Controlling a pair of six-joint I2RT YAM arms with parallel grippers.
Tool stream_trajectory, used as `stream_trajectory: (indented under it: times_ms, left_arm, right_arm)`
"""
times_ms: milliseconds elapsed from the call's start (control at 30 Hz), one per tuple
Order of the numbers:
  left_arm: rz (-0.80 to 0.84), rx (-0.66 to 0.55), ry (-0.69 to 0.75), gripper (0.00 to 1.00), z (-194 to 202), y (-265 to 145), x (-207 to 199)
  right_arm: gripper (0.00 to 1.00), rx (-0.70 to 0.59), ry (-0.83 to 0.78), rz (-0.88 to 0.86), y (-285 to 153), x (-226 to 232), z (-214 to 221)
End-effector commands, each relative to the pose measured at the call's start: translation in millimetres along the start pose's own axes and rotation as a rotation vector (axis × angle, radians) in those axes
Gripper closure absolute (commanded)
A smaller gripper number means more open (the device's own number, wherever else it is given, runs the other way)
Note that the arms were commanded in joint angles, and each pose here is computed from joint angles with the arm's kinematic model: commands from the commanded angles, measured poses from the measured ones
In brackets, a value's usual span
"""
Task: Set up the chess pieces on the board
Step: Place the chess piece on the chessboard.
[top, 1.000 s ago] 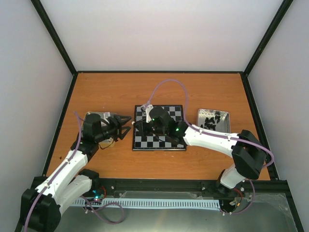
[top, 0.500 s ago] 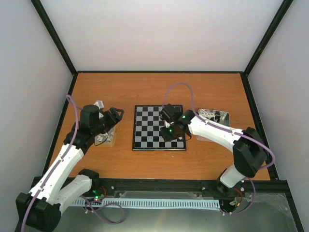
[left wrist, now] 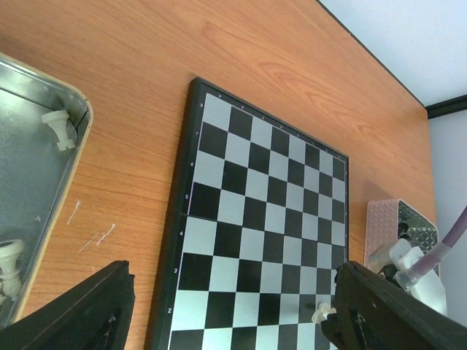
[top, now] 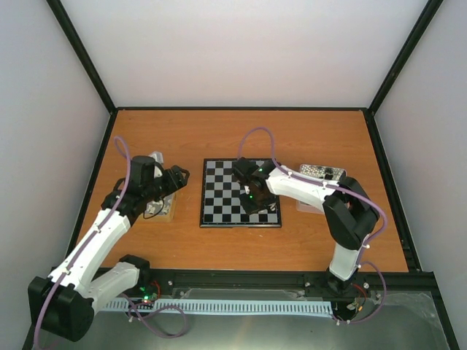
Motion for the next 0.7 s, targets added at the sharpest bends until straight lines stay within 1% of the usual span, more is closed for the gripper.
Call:
stream_trajectory:
  times_ms: [0, 100, 333, 400, 533, 667]
  left_arm:
    - [-0.004, 0.013, 0.017, 0.24, 2, 2, 2]
    - [-0.032, 0.003, -0.002, 0.24, 1, 1, 7]
    - [-0.029, 0.001, -0.01, 0.24, 1, 1, 7]
    - [-0.03, 0.002, -0.013, 0.24, 1, 1, 7]
    - [-0.038, -0.006, -0.006, 0.24, -1, 0, 7]
    - [-0.09, -0.058, 0.009, 0.22, -13, -8, 8]
  right_arm:
    - [0.97, -0.011, -0.018, 0.021, 0, 1, -8]
    - [0.97, 0.0, -0.014, 0.018, 5, 1, -8]
    - [0.96, 0.015, -0.017, 0.026, 10, 0, -5]
    - [0.94, 0.021, -0.018, 0.033, 12, -1, -3]
    - [0.88, 0.027, -0.019, 0.037, 14, -2, -1]
    - [0.86, 0.019, -0.015, 0.045, 12, -3, -2]
Point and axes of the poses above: each gripper's point midway between its finger pads, its own y axis out along the fingers, its own x axis along the line the jaws close on, z = x × y, the point moved 6 cm from there along -y, back along the fingers, and after that the axes turned 10 degrees about -y, right-handed, at the moved point
